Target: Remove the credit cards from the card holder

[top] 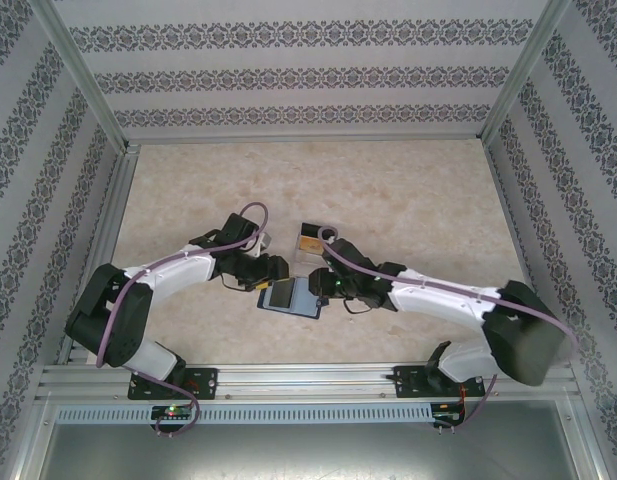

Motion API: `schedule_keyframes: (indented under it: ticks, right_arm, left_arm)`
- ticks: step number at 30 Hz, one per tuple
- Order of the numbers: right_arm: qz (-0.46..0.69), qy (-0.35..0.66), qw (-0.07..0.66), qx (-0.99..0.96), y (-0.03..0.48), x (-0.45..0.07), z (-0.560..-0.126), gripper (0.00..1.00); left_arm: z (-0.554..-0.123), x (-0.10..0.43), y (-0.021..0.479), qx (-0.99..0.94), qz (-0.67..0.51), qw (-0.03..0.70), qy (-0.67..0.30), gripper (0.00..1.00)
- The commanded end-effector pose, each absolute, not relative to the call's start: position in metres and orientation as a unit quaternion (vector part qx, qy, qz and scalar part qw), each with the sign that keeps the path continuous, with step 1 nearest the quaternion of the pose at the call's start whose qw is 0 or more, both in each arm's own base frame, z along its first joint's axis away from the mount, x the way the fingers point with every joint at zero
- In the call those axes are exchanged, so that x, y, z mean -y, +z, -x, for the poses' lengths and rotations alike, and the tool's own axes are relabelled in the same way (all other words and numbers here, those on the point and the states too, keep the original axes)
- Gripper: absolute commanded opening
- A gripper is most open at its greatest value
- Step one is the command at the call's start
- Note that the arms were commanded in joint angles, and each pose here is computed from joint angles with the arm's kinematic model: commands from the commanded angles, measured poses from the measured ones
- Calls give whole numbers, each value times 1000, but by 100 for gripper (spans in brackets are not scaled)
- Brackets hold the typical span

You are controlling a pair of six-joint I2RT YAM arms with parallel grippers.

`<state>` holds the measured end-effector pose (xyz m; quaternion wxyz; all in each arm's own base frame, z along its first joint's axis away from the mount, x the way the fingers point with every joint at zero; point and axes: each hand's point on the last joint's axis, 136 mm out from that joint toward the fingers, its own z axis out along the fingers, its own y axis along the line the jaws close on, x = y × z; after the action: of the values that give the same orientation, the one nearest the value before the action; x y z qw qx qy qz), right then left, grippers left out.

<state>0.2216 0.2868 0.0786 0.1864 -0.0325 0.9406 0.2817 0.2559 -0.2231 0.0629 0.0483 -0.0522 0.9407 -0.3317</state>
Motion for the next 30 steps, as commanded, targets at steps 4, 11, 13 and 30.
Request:
schedule_keyframes:
  ticks: [4, 11, 13, 30]
  right_arm:
    - [51, 356, 132, -924, 79, -337, -219, 21]
    - [25, 348, 85, -933, 53, -339, -214, 19]
    - [18, 347, 76, -935, 47, -339, -214, 17]
    - [-4, 354, 54, -934, 32, -344, -219, 18]
  left_arm:
    - [-245, 206, 36, -954, 76, 18, -289, 29]
    - [-238, 200, 19, -961, 85, -9, -265, 25]
    - [-236, 199, 15, -961, 89, -16, -262, 24]
    - [-232, 199, 8, -961, 92, -29, -259, 24]
